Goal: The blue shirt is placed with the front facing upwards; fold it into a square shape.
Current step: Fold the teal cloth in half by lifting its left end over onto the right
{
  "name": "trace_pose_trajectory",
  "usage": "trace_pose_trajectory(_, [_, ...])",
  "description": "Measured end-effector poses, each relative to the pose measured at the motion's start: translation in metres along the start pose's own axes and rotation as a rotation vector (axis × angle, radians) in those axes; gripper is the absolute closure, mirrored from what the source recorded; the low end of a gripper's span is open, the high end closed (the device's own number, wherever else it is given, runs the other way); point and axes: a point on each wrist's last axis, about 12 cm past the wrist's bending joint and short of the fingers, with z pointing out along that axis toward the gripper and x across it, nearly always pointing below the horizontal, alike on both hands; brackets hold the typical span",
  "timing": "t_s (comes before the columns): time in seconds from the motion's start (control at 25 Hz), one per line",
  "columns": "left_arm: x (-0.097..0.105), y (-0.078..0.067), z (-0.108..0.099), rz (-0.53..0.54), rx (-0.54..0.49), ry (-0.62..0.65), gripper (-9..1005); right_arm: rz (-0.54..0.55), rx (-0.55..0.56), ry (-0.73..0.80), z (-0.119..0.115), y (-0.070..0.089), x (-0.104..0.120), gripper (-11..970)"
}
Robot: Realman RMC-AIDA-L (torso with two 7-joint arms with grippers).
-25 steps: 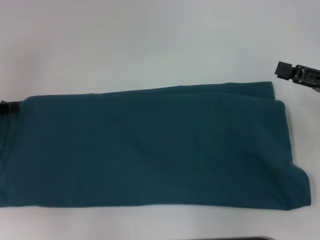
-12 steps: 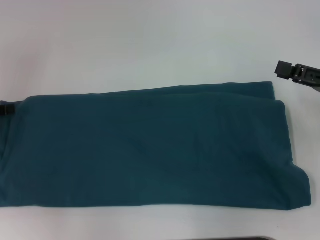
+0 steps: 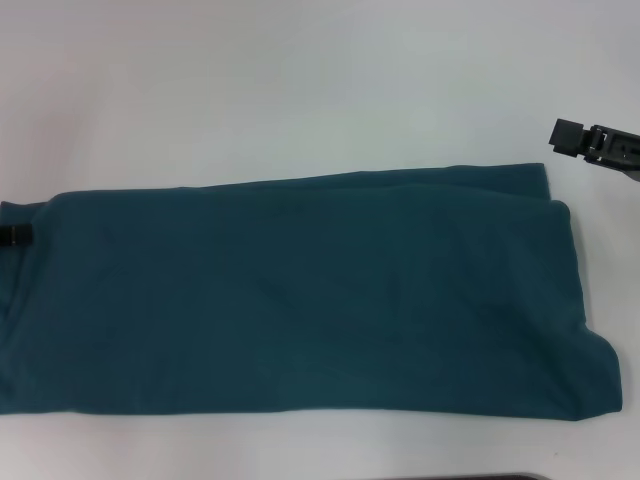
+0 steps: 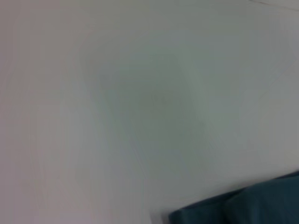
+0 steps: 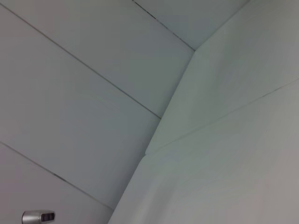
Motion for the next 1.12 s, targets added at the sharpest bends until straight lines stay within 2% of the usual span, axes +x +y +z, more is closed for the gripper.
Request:
trace_pose_trajectory(0.76, [0.001, -0.005, -0.009, 0.017, 0.074, 0.063, 338, 0.000, 0.005, -0.001, 0.001, -0.001, -0.001, 288])
trace_pose_trajectory(1.12, [0.003, -0.004, -0.011, 0.025, 0.067, 0.099, 338, -0.002, 0.005, -0.005, 0.001, 0.000, -0.002, 287])
